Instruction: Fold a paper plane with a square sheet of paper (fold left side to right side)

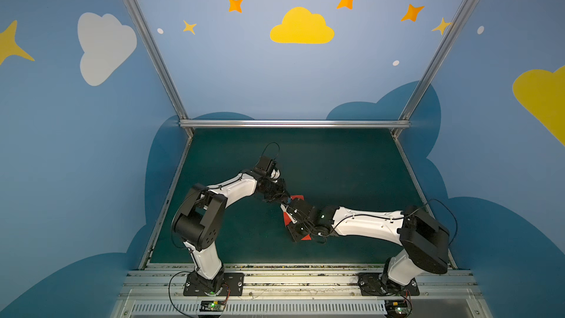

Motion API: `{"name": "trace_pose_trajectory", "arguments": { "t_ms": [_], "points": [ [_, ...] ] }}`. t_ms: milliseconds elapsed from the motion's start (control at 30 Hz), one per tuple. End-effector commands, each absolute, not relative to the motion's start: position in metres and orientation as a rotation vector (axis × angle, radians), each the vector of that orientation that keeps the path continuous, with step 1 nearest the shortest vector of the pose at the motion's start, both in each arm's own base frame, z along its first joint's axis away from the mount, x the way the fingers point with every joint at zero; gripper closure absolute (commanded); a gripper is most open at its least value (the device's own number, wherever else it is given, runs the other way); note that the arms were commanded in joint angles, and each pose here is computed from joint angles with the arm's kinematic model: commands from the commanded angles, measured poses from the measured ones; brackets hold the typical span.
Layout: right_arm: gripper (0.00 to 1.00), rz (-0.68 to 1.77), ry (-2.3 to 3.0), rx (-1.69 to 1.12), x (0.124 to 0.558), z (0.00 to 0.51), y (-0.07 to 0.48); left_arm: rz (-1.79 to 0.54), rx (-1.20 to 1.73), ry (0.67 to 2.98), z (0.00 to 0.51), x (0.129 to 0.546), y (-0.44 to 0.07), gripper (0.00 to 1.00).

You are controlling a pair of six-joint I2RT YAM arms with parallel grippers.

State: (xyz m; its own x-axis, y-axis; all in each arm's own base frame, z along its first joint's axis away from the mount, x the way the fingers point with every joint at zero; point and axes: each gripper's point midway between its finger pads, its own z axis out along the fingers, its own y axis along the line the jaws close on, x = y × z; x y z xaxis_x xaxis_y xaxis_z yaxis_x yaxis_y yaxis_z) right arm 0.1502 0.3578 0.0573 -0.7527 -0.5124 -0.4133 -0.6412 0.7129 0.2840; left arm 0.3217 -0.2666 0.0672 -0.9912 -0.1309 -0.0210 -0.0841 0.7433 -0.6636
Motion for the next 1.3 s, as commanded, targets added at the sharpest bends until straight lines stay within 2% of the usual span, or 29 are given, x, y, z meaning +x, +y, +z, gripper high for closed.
{"name": "trace_pose_trajectory", "arguments": {
  "t_ms": [0,600,1267],
  "points": [
    [1.00,0.637,2.612,-0.887,0.149,0.063,0.360,-1.117,-0.085,2.916,0.066,0.316,-0.280,0.89],
    [1.00,0.672,2.658,-0.833,0.162,0.055,0.349,-1.007,-0.047,3.055,0.013,0.307,-0.282,0.97],
    [1.00,0.662,2.703,-0.741,0.186,0.046,0.321,-0.840,-0.019,3.121,-0.014,0.297,-0.267,0.97]
  ]
}}
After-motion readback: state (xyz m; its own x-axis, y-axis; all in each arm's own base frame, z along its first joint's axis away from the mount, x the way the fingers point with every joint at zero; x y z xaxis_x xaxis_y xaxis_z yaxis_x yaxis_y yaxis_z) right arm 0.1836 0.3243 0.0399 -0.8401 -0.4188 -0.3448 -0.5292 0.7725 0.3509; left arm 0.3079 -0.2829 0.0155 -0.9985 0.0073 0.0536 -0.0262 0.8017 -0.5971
